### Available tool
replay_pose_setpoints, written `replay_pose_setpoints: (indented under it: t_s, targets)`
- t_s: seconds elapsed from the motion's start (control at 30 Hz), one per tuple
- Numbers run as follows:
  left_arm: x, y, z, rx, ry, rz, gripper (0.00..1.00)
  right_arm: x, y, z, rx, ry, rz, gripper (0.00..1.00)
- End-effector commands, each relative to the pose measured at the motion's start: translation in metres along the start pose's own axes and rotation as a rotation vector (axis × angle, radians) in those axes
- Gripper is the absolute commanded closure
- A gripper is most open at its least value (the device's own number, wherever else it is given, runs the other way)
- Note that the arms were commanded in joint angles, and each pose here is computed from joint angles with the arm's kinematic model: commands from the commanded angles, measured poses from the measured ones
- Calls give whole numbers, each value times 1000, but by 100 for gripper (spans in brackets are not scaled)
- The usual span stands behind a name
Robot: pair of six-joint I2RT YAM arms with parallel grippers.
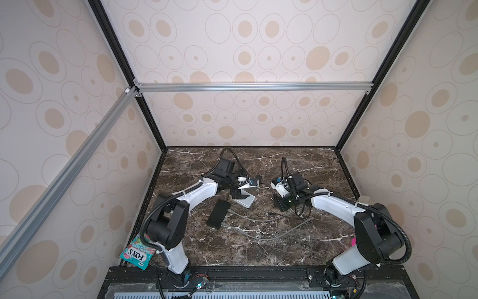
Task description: Insert the plug into the switch port
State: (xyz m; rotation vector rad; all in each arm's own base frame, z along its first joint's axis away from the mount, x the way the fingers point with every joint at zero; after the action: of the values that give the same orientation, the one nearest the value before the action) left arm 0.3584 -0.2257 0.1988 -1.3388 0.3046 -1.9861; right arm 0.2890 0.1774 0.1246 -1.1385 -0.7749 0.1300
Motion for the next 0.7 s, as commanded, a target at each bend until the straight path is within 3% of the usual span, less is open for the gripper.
replay_pose_setpoints:
  t_s: [0.0,0.07,0.13,0.2,0.37,0.57,0.67]
  targets:
    - [41,-52,60,255,-517,-316,2,2,-1,3,5,-33,34,100]
    - [20,-65,80,342,-834,-323,2,5,-5,3,-6,-45,35,100]
    - [7,-64,84,271,-978,-312,2,7,-7,2,-22,-57,29,100]
    - [-6,-59,90,285,-1087,-260,2,9,-8,1,-30,-56,25,100]
    - [-39,-36,81,274,-1144,-79,2,14,-3,8,-36,-74,76,100]
    - [-73,6,79,184,-1317,97,2,20,15,30,-57,-131,140,100]
    - [-80,14,77,176,-1363,132,2,23,27,38,-42,-120,143,100]
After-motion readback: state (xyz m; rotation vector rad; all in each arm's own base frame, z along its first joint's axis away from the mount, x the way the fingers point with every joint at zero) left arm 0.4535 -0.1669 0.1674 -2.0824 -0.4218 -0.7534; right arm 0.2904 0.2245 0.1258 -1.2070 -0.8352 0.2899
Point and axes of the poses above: each gripper's point midway between its finger pads, its own y axis out along the fingers, its own z axis along the line the jaws close on, x = y × z, the point moved 6 cm from there along -y, back along the fingers, and after that the axes turned 2 degrees about -y, right-handed, at the moved point
